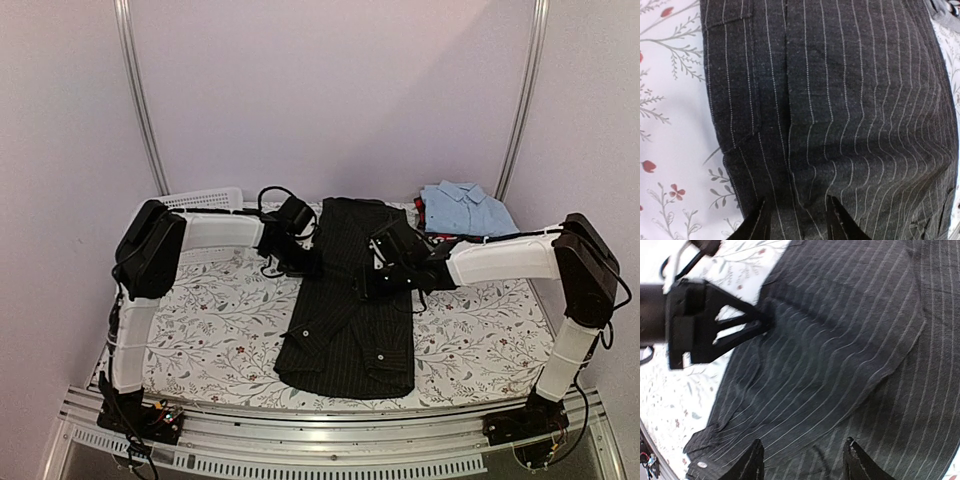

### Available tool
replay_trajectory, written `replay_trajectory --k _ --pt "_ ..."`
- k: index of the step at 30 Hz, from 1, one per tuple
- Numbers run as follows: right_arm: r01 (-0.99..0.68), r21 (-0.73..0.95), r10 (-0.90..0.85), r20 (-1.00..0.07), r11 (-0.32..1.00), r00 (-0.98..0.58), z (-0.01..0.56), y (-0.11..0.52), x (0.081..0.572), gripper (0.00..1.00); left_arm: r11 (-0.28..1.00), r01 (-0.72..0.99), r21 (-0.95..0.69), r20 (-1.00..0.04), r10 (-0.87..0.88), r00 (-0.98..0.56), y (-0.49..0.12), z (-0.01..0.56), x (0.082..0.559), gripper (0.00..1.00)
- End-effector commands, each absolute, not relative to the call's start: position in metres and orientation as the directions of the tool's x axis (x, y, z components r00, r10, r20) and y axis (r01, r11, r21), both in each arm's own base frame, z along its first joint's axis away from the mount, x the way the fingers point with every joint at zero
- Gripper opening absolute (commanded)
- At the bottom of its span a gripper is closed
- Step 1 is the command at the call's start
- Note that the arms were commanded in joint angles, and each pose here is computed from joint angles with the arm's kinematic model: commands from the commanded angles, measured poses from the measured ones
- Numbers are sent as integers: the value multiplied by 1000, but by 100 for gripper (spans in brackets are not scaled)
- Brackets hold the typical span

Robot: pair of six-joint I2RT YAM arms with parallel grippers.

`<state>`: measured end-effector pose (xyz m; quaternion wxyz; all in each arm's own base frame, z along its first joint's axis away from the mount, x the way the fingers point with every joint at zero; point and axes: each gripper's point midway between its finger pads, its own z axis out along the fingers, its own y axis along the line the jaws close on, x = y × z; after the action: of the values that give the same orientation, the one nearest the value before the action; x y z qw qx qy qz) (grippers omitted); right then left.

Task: Fold and stack the long sleeve shirts
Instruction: Adjust the sleeve of the rectangle-folded shirt.

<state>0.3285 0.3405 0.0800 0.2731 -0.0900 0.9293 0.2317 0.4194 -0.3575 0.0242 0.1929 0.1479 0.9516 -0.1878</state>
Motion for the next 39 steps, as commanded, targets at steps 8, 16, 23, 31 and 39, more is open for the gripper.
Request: replay_trajectory --k 8,16,23,31,39 --pt "-537 176 -324 -632 825 -704 108 411 251 65 891 298 -341 -496 99 -863 -304 104 413 46" --pt "-605 135 -443 -562 784 -699 74 448 222 58 895 271 -355 -513 56 -856 -275 125 397 46" --pt "-632 114 -506 -499 767 -704 44 454 210 57 895 256 -365 -526 28 -850 -257 136 391 46" --pt "-629 46 -546 -452 776 -706 25 452 207 56 891 252 -378 -524 19 -851 -254 136 390 45" --pt "-603 -61 -566 -429 796 -704 21 445 203 46 889 253 -382 -517 21 -856 -255 133 388 45"
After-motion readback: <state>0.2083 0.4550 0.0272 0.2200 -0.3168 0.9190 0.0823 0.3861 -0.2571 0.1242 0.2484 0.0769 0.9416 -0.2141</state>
